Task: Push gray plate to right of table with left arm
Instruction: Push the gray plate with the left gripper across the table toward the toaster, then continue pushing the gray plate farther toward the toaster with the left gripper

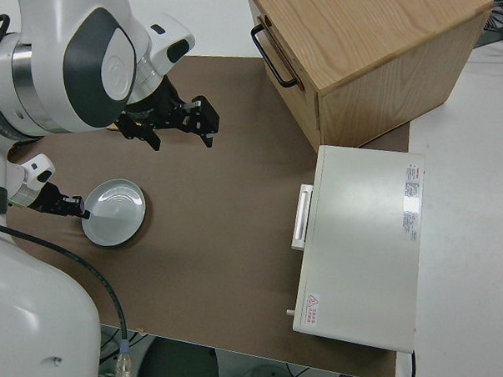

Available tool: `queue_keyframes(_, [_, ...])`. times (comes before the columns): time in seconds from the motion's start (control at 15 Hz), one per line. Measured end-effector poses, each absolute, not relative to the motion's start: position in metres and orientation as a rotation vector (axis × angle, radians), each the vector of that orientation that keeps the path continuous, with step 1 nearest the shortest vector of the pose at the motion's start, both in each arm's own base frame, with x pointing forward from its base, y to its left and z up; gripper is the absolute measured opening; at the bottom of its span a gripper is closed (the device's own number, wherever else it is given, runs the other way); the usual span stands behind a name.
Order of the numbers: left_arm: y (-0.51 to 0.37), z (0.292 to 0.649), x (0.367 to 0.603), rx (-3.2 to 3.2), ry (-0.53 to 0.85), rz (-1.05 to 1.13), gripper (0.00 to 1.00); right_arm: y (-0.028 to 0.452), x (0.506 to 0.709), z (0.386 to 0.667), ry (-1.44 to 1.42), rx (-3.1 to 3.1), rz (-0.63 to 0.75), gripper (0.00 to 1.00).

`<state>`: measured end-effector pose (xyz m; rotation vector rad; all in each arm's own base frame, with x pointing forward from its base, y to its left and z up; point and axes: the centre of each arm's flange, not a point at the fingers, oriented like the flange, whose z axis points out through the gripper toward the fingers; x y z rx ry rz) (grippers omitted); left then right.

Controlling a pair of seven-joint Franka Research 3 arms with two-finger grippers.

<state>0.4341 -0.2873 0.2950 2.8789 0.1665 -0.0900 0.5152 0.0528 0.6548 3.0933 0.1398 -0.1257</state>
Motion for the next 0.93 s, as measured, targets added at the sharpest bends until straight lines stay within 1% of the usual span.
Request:
queue_keyframes(0.27, [-0.304,0.295,0.434,2.871,0.138,-0.088,0.04,0.053,0.515,0.655,0.14,3.093,-0.126,1.0])
queue_keyframes(0.67, [-0.337,0.293,0.431,2.823,0.151,-0.099,0.04,0.053,0.515,0.655,0.14,3.093,-0.126,1.0])
queue_keyframes(0.93, [-0.355,0.293,0.433,2.809,0.155,-0.1,0.04,0.053,0.515,0.655,0.14,3.093,-0.126,1.0])
